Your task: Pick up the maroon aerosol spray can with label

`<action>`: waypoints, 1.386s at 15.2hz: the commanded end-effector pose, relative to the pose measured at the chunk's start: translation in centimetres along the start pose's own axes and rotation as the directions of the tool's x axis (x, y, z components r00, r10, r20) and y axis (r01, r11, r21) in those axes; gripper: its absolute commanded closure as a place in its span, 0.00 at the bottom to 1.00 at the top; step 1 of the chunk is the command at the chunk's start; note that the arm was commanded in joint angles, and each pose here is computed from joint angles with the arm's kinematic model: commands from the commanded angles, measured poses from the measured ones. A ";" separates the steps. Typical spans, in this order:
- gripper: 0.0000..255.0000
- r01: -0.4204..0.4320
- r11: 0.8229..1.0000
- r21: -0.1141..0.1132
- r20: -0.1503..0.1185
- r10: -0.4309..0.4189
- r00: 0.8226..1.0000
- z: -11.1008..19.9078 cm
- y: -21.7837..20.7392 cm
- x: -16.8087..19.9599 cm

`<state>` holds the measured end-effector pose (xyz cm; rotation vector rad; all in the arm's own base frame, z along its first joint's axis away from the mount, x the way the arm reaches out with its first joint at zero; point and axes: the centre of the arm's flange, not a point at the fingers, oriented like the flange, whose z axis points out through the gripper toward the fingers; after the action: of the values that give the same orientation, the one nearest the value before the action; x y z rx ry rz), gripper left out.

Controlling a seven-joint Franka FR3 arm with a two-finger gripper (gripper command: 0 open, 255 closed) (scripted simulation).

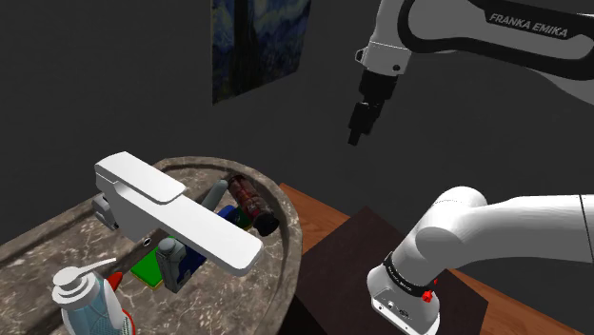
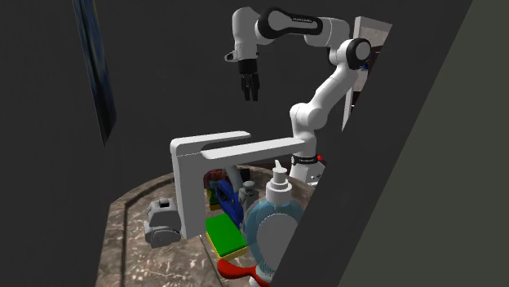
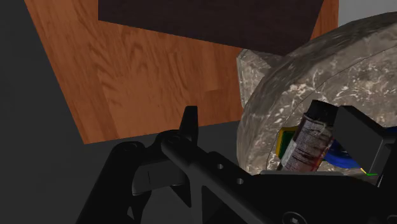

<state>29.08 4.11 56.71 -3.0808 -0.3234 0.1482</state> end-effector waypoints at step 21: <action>0.00 -0.395 0.910 -0.126 -0.085 0.387 0.918 13.1 -13.8 19.2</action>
<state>42.70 21.11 43.77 -3.2373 0.2690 0.0542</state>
